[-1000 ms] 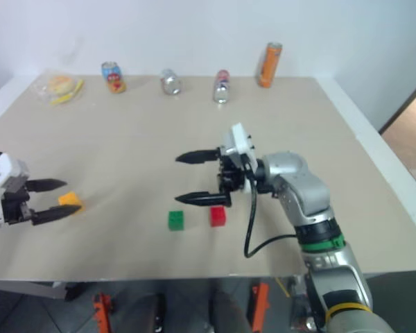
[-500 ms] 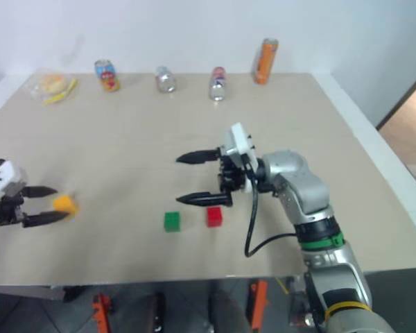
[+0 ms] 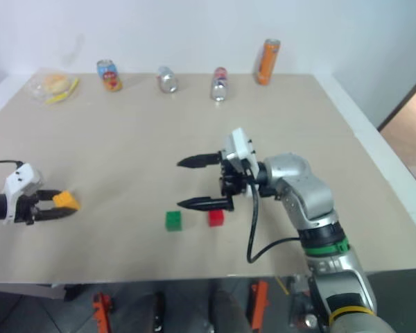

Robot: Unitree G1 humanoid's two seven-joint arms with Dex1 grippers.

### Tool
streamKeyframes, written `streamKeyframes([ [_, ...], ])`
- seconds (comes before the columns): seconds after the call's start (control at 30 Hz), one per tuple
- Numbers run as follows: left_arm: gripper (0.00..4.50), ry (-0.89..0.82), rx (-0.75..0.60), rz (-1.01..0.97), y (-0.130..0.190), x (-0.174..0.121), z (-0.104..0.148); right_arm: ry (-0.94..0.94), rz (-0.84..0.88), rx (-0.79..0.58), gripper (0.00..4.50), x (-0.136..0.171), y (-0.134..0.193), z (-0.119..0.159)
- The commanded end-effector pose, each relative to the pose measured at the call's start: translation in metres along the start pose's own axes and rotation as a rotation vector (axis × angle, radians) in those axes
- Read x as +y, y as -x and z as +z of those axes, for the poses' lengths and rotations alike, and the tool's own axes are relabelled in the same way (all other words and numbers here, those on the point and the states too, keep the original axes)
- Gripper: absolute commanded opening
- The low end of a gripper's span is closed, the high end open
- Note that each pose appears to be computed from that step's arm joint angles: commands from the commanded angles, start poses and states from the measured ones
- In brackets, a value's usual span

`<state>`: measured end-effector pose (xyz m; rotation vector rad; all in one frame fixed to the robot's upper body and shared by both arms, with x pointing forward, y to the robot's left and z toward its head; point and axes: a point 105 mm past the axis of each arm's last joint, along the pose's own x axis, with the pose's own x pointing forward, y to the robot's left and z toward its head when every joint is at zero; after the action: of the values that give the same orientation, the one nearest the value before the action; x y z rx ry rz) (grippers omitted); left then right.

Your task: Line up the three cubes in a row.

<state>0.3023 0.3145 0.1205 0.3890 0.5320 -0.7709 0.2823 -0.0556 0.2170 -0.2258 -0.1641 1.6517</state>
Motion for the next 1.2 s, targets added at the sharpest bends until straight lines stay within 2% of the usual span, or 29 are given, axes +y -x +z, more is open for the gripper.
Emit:
streamKeyframes([
  [0.03,1.61,-0.017,-0.064,-0.096,-0.006,-0.015,0.014,0.04,-0.006,-0.011,4.5,0.003,0.004,0.01],
  [0.07,1.32,-0.021,-0.089,-0.126,-0.007,-0.021,0.021,0.038,-0.008,-0.008,4.5,0.003,0.004,0.01],
  [0.2,1.34,-0.098,-0.132,-0.226,-0.02,-0.048,0.045,0.03,-0.019,0.007,4.5,0.005,0.01,0.008],
  [0.27,1.34,-0.144,-0.159,-0.316,-0.031,-0.07,0.058,0.024,-0.03,0.019,4.5,0.006,0.015,0.006],
  [0.53,1.34,-0.291,-0.108,-0.532,-0.066,-0.119,0.074,0.004,-0.062,0.059,4.5,0.009,0.025,0.002],
  [0.87,1.34,-0.368,-0.014,-0.593,-0.079,-0.117,0.067,-0.001,-0.11,0.071,4.5,0.014,0.029,0.003],
  [1.2,1.34,-0.386,0.017,-0.589,-0.082,-0.115,0.062,-0.007,-0.134,0.07,4.5,0.015,0.032,0.003],
])
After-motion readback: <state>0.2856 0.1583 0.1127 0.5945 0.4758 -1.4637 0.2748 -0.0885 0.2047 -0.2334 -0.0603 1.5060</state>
